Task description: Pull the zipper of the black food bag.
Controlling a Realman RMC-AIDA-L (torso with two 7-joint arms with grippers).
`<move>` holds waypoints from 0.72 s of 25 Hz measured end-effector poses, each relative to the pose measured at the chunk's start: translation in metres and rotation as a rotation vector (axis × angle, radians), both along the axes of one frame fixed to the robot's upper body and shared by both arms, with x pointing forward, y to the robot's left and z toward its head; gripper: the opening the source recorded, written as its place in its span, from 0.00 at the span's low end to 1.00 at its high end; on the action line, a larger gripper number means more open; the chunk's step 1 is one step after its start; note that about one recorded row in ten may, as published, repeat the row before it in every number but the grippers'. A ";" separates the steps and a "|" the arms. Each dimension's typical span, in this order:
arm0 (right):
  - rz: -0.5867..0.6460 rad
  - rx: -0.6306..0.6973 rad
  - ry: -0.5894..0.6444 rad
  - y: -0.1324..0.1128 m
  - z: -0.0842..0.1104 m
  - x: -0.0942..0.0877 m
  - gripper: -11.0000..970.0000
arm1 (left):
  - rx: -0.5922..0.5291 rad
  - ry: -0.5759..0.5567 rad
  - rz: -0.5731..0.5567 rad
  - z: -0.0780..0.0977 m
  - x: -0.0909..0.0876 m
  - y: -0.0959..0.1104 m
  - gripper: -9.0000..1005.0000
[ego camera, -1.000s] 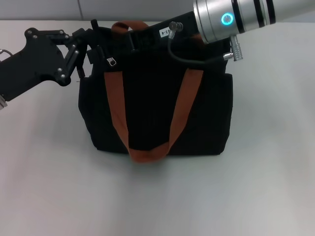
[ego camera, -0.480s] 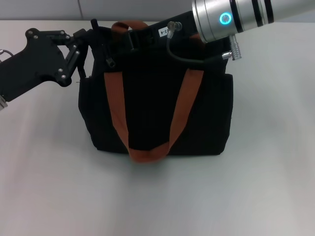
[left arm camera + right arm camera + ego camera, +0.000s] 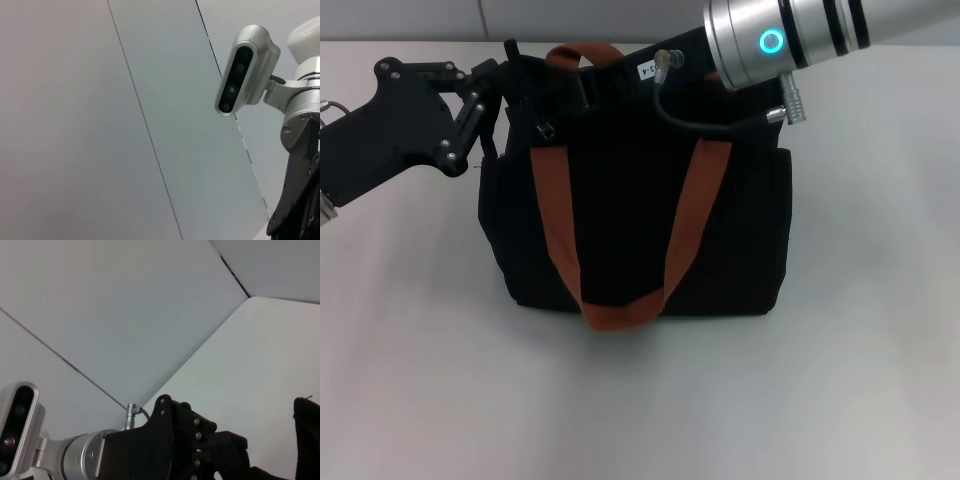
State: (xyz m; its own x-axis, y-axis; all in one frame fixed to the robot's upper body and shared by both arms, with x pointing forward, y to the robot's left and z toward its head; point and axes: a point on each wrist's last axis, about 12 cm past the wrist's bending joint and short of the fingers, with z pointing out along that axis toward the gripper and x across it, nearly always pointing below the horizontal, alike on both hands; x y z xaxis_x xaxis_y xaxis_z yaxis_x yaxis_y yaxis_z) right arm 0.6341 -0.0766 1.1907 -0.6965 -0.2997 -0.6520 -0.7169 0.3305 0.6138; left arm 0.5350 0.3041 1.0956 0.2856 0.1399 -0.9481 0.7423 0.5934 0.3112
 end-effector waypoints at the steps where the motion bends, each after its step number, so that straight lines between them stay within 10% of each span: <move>1: 0.001 -0.005 0.003 0.001 0.000 0.000 0.34 | 0.000 0.000 0.000 0.000 0.000 0.000 0.09; 18: 0.006 -0.035 -0.044 -0.001 0.003 -0.001 0.03 | -0.006 -0.004 0.003 0.000 -0.003 0.003 0.10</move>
State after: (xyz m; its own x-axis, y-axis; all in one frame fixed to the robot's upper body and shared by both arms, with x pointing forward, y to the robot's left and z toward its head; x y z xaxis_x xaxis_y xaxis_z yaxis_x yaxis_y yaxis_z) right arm 0.6331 -0.0771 1.1940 -0.6657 -0.3271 -0.6707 -0.7447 0.3473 0.5699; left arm 0.5321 0.3068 1.0954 0.2887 0.1354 -0.9478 0.7394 0.5974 0.3106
